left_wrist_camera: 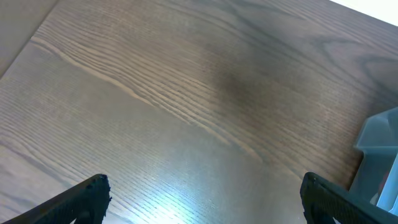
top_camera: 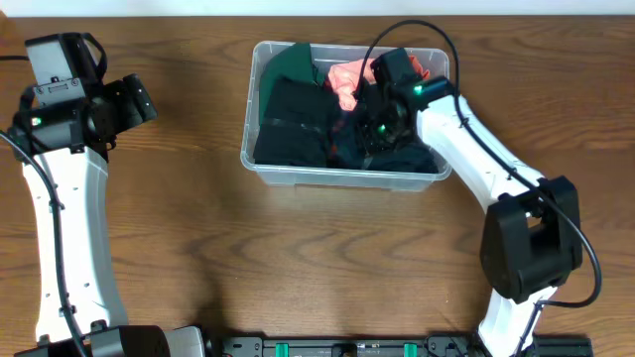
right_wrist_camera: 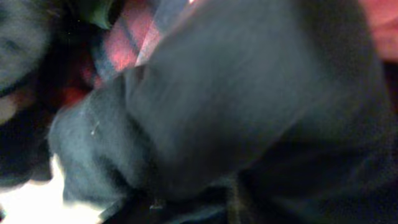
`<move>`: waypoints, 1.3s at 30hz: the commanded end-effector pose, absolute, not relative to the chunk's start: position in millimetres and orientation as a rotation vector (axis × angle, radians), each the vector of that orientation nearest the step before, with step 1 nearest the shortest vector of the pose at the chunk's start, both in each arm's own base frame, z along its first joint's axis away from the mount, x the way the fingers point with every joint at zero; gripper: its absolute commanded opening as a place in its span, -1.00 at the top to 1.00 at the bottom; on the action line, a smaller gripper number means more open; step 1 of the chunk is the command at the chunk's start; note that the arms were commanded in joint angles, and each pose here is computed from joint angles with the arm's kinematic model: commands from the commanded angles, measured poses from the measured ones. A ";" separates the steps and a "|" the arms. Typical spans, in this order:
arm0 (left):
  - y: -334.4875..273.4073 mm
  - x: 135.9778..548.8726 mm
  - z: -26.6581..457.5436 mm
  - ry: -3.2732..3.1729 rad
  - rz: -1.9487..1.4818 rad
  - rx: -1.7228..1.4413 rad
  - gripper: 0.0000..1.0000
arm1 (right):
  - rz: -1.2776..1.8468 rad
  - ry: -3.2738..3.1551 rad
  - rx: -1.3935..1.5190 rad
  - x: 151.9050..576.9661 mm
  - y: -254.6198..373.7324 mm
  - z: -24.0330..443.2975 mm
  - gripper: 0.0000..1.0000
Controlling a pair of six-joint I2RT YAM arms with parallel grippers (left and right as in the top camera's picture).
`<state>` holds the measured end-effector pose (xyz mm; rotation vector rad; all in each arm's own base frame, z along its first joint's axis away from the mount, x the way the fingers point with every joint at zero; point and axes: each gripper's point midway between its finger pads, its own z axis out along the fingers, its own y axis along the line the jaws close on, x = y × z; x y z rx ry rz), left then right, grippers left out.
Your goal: Pack container
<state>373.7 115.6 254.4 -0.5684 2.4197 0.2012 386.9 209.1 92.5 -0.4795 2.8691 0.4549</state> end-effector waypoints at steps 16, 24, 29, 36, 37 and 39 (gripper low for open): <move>116.8 373.4 252.2 2.424 0.204 -0.575 -0.96 | 0.223 2.495 -0.370 398.9 150.4 262.8 -0.99; 116.8 373.4 252.2 2.424 0.204 -0.575 -0.96 | 0.187 2.537 -0.393 379.4 142.3 264.5 -0.99; 116.8 373.4 252.2 2.424 0.204 -0.575 -0.96 | 0.146 2.521 -0.338 385.0 124.8 270.4 -0.98; 116.8 373.4 252.2 2.424 0.204 -0.575 -0.96 | 0.109 2.285 -0.298 404.2 95.4 324.2 -0.99; 116.8 373.4 252.2 2.424 0.204 -0.575 -0.96 | 0.100 2.221 -0.306 403.2 92.1 337.4 -0.99; 116.8 373.4 252.2 2.424 0.204 -0.575 -0.96 | 0.088 2.098 -0.322 395.6 86.0 358.4 -0.99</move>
